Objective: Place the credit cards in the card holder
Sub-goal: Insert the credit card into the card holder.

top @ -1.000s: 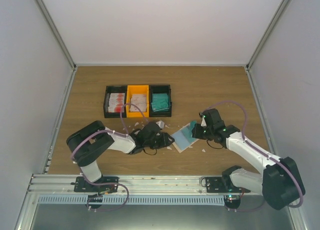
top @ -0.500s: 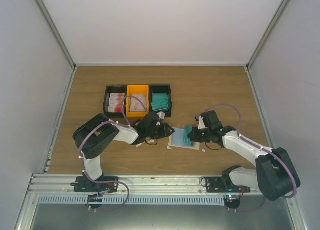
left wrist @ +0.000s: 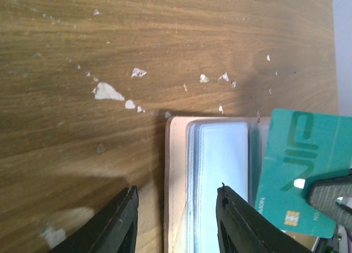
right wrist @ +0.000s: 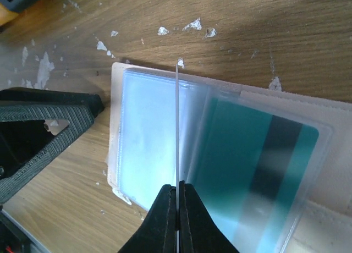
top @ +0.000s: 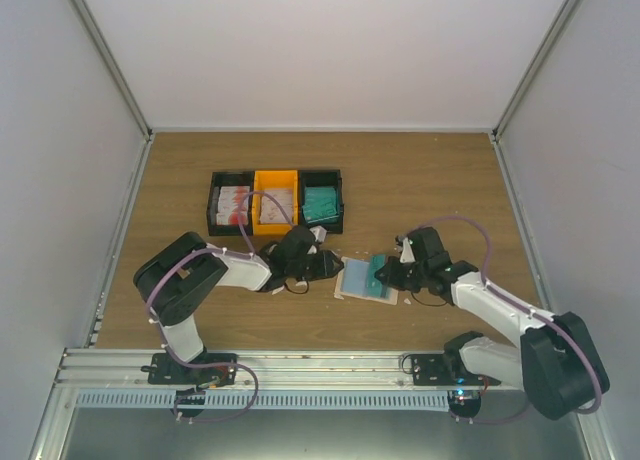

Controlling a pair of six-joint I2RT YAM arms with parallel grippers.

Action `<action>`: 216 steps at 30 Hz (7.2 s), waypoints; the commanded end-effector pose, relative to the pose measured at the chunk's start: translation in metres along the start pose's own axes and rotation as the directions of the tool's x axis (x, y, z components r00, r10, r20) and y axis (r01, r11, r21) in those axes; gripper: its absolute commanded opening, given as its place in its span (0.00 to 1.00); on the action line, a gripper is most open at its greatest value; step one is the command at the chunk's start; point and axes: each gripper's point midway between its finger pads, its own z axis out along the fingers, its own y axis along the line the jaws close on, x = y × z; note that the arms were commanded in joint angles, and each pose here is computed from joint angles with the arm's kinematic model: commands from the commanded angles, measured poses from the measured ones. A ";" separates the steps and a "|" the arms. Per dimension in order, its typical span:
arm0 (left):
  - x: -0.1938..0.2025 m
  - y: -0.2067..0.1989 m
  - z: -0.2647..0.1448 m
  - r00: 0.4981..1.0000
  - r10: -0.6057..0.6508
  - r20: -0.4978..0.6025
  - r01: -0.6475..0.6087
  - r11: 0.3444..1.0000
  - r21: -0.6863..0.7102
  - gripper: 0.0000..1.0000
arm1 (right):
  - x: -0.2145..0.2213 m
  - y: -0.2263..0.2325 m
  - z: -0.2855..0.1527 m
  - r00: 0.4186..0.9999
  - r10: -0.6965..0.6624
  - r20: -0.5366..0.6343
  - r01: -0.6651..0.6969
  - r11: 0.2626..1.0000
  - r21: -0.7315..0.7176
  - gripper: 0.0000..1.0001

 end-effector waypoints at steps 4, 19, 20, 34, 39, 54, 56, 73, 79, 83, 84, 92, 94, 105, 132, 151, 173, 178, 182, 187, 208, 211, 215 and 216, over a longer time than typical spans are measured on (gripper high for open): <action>0.025 0.010 -0.011 0.996 0.058 -0.064 -0.062 0.996 -0.056 0.43 | 0.012 -0.002 -0.006 0.995 0.103 -0.002 -0.103 0.994 -0.037 0.00; 0.046 0.024 -0.007 0.992 0.040 -0.119 -0.053 0.993 -0.109 0.27 | 0.031 0.000 0.013 0.977 0.195 -0.084 -0.206 0.969 -0.135 0.00; 0.047 0.024 -0.007 0.992 0.041 -0.120 -0.054 0.993 -0.109 0.27 | 0.031 -0.001 0.013 0.977 0.199 -0.081 -0.208 0.969 -0.131 0.00; 0.052 0.037 -0.007 0.991 0.040 -0.129 -0.060 0.986 -0.157 0.20 | 0.027 -0.010 0.024 0.982 0.179 -0.063 -0.185 0.977 -0.107 0.00; 0.052 0.036 -0.007 0.991 0.041 -0.129 -0.061 0.986 -0.155 0.19 | 0.032 -0.021 0.025 0.979 0.199 -0.050 -0.202 0.977 -0.071 0.00; 0.055 0.037 -0.007 0.991 0.030 -0.133 -0.050 0.987 -0.152 0.13 | 0.036 -0.022 0.030 0.949 0.310 -0.057 -0.315 0.943 -0.104 0.01; 0.056 0.036 -0.008 0.991 0.030 -0.129 -0.049 0.988 -0.145 0.12 | 0.037 -0.023 0.031 0.948 0.313 -0.057 -0.317 0.943 -0.103 0.01; 0.060 0.024 -0.004 0.988 0.038 -0.151 -0.053 0.994 -0.094 0.09 | 0.047 -0.017 0.040 0.970 0.206 -0.129 -0.224 0.963 -0.151 0.06; 0.059 0.023 -0.004 0.988 0.039 -0.147 -0.053 0.994 -0.093 0.09 | 0.031 -0.019 0.029 0.980 0.196 -0.039 -0.199 0.974 -0.107 0.14; 0.058 0.019 -0.003 0.988 0.050 -0.147 -0.062 0.995 -0.074 0.10 | 0.025 -0.024 0.018 0.984 0.179 0.006 -0.178 0.983 -0.049 0.28; 0.058 0.017 -0.003 0.987 0.054 -0.148 -0.064 0.996 -0.065 0.10 | 0.026 -0.025 0.017 0.984 0.177 0.003 -0.177 0.983 -0.039 0.31; 0.059 0.011 0.000 0.984 0.067 -0.164 -0.074 0.997 -0.036 0.11 | 0.031 -0.035 0.014 0.985 0.172 -0.007 -0.172 0.984 0.040 0.39; 0.059 0.010 0.001 0.984 0.069 -0.167 -0.075 0.997 -0.030 0.11 | 0.030 -0.037 0.012 0.987 0.163 -0.001 -0.163 0.984 0.068 0.42; 0.063 0.000 0.005 0.977 0.093 -0.194 -0.089 0.996 0.033 0.10 | 0.028 -0.012 0.024 0.995 0.093 -0.041 -0.092 0.995 0.029 0.37; 0.061 -0.003 0.005 0.976 0.103 -0.193 -0.099 0.995 0.032 0.11 | 0.006 -0.032 -0.018 0.994 0.078 0.081 -0.098 0.955 0.280 0.66; 0.060 -0.012 0.012 0.968 0.120 -0.219 -0.108 0.992 0.064 0.11 | 0.008 -0.032 -0.005 0.999 0.019 0.035 -0.028 0.955 0.296 0.42; 0.070 0.002 0.025 0.952 0.122 -0.280 -0.122 0.992 0.015 0.11 | 0.008 0.006 0.021 1.000 0.017 0.009 -0.017 0.999 0.049 0.42; 0.059 0.003 0.021 0.963 0.132 -0.236 -0.143 0.989 -0.030 0.10 | 0.003 -0.011 0.014 0.999 -0.012 0.039 0.006 0.987 0.160 0.43; 0.047 -0.008 0.010 0.969 0.168 -0.179 -0.173 0.985 -0.014 0.12 | -0.010 -0.022 -0.008 0.994 -0.052 0.100 0.022 0.961 0.276 0.43; 0.033 -0.030 -0.005 0.972 0.214 -0.102 -0.209 0.976 0.054 0.18 | -0.012 -0.046 -0.034 0.990 -0.068 0.122 0.008 0.898 0.441 0.43; 0.016 -0.036 -0.042 0.982 0.183 0.045 -0.185 0.981 0.059 0.46 | 0.019 -0.048 0.004 0.998 0.065 0.015 -0.066 0.938 0.339 0.46; 0.017 -0.037 -0.041 0.983 0.180 0.038 -0.183 0.981 0.067 0.46 | 0.018 -0.041 0.007 0.998 0.059 0.007 -0.058 0.948 0.312 0.42; 0.016 -0.037 -0.041 0.983 0.178 0.040 -0.180 0.981 0.067 0.44 | 0.016 -0.040 0.006 0.998 0.058 0.013 -0.059 0.948 0.313 0.36; 0.015 -0.037 -0.041 0.983 0.177 0.043 -0.180 0.981 0.068 0.43 | 0.016 -0.041 0.004 0.998 0.058 0.016 -0.060 0.944 0.324 0.35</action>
